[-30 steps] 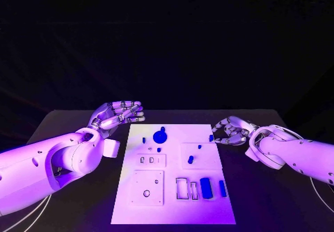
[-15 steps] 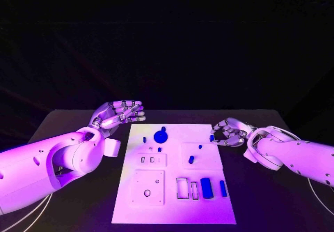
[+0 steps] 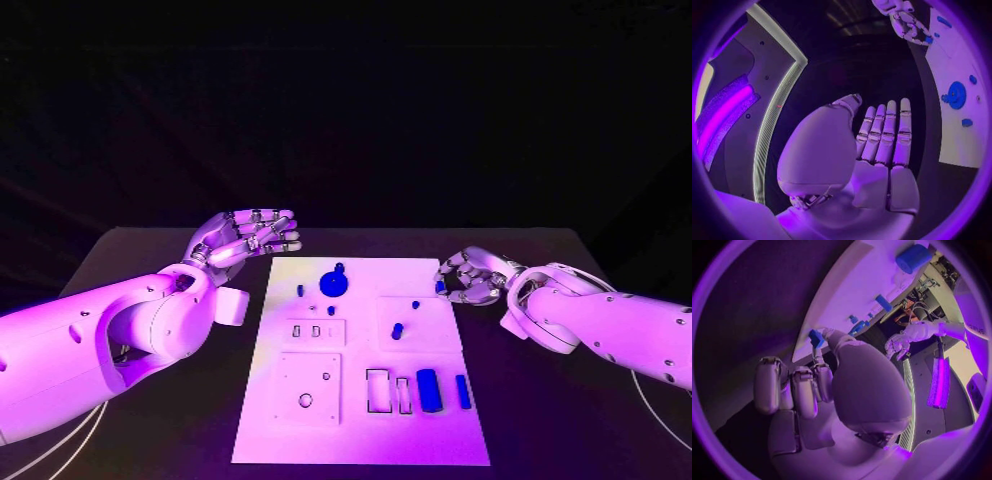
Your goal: Assemble the parts on the task board
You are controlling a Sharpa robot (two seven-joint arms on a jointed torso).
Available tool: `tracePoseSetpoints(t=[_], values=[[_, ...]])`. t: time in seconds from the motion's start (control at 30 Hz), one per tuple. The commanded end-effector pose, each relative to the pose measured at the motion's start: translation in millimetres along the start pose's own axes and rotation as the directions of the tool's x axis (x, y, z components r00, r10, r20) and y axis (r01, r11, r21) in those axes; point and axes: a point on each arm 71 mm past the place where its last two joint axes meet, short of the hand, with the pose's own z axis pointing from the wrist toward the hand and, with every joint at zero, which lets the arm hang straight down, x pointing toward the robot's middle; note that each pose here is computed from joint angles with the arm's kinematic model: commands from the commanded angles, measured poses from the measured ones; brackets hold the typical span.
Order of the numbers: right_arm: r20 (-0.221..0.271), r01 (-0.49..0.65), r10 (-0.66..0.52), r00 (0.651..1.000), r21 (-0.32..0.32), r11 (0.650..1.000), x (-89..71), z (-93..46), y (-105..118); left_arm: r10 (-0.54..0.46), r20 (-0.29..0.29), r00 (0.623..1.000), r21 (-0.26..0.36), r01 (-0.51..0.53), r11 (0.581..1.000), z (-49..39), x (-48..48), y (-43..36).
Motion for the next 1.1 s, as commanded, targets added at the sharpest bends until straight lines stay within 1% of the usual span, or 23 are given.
tracePoseSetpoints(t=[0.03,0.8,1.1], values=[[-0.019,0.006,-0.006,1.0,0.011,1.0,2.5,0.6,-1.0,-0.008,-0.014,1.0,0.008,0.008,1.0,0.1,1.9,-1.2],[-0.006,0.016,-0.016,1.0,0.024,1.0,1.6,2.8,-2.8,-0.009,-0.016,1.0,0.004,0.009,1.0,0.4,1.3,-0.9],[0.027,0.013,-0.013,1.0,0.01,1.0,0.1,4.1,-0.4,-0.01,-0.017,1.0,0.004,0.01,1.0,0.5,1.4,-0.7]])
